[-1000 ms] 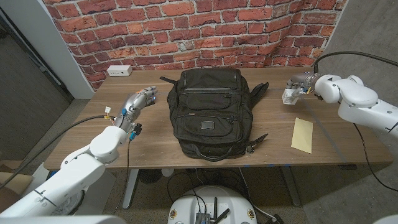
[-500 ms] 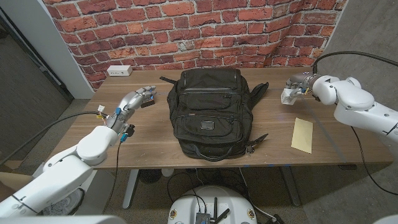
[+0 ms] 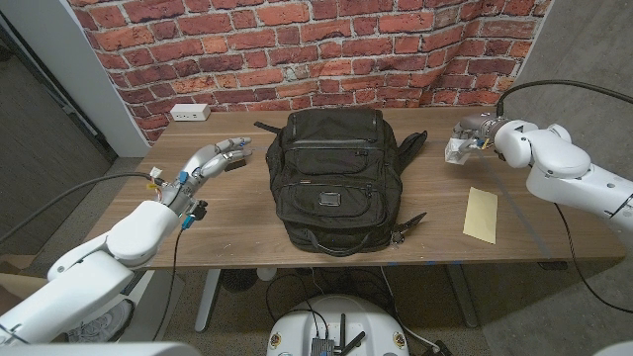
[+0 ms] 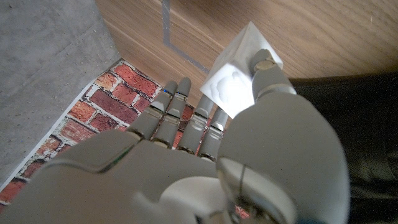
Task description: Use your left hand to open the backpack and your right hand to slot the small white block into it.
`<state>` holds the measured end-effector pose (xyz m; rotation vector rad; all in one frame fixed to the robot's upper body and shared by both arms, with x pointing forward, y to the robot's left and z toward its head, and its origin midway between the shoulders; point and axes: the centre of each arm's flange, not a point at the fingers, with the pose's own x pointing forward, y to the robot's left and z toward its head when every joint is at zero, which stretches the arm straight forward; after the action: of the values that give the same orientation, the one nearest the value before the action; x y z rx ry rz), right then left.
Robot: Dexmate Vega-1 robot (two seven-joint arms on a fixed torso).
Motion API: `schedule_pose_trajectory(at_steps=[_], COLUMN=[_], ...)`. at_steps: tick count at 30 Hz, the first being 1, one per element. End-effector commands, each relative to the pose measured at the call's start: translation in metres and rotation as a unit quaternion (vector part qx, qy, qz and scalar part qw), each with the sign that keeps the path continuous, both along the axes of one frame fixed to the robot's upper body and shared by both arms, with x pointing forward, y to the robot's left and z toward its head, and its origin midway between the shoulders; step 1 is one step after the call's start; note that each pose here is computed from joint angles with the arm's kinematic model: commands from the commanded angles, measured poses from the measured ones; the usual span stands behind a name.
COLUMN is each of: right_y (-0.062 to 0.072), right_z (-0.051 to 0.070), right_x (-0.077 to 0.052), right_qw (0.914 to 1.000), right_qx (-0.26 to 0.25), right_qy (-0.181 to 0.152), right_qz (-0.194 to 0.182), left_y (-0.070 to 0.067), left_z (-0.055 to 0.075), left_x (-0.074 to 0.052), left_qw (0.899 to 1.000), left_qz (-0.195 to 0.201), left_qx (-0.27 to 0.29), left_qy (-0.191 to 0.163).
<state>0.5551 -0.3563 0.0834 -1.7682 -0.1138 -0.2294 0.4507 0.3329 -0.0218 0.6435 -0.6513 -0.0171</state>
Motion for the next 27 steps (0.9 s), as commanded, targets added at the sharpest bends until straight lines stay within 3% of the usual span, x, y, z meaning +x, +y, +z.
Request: schedule_pose_trajectory(at_steps=[1,17,27], right_y=[0.006,0.008,0.011], right_z=[-0.003,-0.009,-0.013], right_x=[-0.001,-0.006,-0.008], right_qw=[0.9999,0.9996,0.9991], right_qx=[0.010,0.014,0.021], right_qy=[-0.011,-0.014,-0.025], right_qz=[-0.005,-0.018,-0.027], left_y=[-0.001,-0.008,-0.005], left_z=[0.004,0.017,0.019], left_x=[-0.015,-0.038,-0.056], left_qw=[0.998,0.987,0.973], left_qz=[0.015,0.012,0.029], left_qx=[0.054,0.159,0.225], left_qy=[-0.018,-0.034,-0.050])
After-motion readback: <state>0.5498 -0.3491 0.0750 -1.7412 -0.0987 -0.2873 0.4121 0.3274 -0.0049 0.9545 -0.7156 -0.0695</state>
